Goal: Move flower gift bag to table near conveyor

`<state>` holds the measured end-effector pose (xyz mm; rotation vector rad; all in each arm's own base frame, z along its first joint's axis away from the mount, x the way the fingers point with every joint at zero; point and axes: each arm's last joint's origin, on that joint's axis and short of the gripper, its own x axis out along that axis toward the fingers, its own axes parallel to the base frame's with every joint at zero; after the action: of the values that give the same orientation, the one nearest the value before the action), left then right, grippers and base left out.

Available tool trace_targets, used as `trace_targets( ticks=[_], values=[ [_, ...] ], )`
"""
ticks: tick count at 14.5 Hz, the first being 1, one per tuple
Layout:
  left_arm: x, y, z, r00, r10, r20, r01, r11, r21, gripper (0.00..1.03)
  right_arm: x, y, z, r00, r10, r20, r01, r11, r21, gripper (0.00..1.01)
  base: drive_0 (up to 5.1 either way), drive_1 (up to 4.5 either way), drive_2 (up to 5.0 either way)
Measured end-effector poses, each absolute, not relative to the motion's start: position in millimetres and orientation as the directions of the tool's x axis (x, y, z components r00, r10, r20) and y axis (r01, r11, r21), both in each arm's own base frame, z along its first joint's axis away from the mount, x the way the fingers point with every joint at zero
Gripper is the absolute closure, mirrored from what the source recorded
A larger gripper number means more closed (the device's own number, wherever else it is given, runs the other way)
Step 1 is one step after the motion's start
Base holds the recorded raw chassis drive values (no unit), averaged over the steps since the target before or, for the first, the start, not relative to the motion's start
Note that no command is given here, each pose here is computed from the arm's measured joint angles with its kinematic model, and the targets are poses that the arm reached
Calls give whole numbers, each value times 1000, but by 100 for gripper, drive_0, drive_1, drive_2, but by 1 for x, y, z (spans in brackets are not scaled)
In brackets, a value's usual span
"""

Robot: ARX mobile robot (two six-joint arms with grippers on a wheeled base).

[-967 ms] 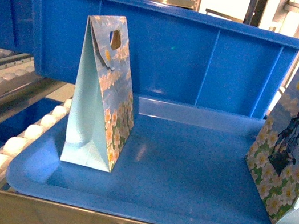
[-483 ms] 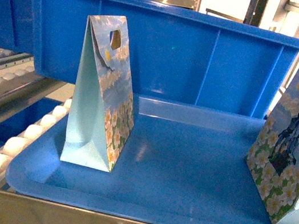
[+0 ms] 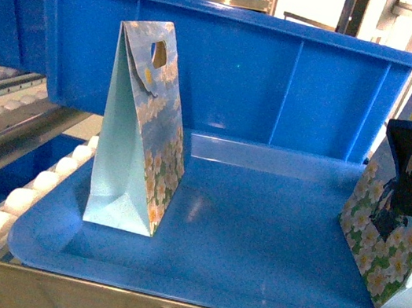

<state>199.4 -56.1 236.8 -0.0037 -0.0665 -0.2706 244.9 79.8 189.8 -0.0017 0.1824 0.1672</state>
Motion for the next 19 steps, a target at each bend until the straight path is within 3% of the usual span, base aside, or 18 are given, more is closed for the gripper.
trace_targets(
  ticks=[2,10,15,19],
  values=[
    [199,-56,237,962,-266,67,266,964,6,5,246,81,183,961,180,-209,-177,984,31,5,0,0,0],
    [199,-56,237,962,-267,67,267,964,7,5,237,87,177,948,222,-228,-221,975,33,99,0,0,0],
    [199,-56,237,962,-266,66,266,964,7,5,229,89,186,953,236,-189,-232,972,42,99,0,0,0],
    [199,-56,237,962,-267,66,267,964,7,5,214,84,212,967,236,-98,-231,971,55,99,0,0,0]
  ],
)
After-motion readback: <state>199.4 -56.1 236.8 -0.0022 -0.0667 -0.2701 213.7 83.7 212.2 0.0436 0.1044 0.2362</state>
